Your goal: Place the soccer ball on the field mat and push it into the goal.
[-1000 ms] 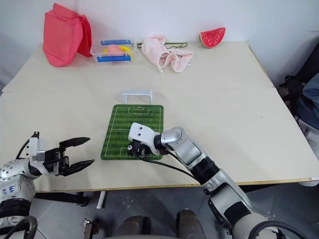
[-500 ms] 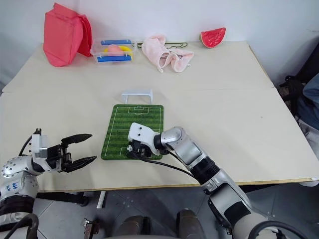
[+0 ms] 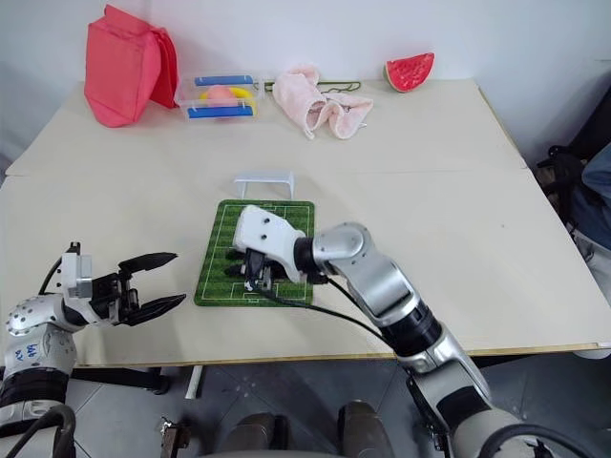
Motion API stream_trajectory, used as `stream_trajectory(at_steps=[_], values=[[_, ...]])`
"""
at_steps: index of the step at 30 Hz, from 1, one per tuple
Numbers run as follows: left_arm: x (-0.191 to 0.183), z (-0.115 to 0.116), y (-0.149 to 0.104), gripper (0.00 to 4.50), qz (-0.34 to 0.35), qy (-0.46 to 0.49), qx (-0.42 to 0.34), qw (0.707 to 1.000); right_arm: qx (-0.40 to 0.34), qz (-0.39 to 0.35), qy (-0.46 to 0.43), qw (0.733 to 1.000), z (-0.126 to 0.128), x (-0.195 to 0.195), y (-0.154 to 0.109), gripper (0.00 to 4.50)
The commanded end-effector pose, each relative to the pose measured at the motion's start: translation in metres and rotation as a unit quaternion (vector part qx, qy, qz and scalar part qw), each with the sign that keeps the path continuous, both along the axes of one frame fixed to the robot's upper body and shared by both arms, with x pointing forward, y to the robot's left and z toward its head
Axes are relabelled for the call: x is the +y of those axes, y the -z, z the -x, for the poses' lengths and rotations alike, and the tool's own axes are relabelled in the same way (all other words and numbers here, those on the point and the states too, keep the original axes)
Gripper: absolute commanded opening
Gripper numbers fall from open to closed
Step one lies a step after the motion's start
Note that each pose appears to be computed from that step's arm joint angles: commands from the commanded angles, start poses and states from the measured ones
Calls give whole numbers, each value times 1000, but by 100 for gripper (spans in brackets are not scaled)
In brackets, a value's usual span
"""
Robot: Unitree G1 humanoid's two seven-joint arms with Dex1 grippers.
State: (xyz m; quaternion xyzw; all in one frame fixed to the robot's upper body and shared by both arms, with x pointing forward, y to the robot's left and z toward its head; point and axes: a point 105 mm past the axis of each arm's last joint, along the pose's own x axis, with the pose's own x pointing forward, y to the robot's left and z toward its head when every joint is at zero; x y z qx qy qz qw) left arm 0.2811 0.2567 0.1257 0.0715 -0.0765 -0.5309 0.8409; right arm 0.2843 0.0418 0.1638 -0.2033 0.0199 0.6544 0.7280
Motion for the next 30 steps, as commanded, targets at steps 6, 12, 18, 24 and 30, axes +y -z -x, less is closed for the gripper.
stream_trajectory(at_steps=[6, 12, 18, 24, 30], values=[[4, 4, -9, 450, -9, 20, -8, 1000, 38, -7, -5, 999, 14, 9, 25, 3], [4, 8, -9, 450, -11, 19, -8, 1000, 56, -2, 7, 998, 2, 13, 41, 3], [6, 7, -11, 450, -16, 12, -13, 1000, 40, -9, 65, 997, -37, 3, 42, 3], [6, -2, -16, 450, -18, 6, -23, 1000, -33, -66, 180, 981, -100, -28, -13, 3], [4, -11, -16, 450, -15, -6, -21, 1000, -76, -159, 258, 950, -119, -66, -78, 3]])
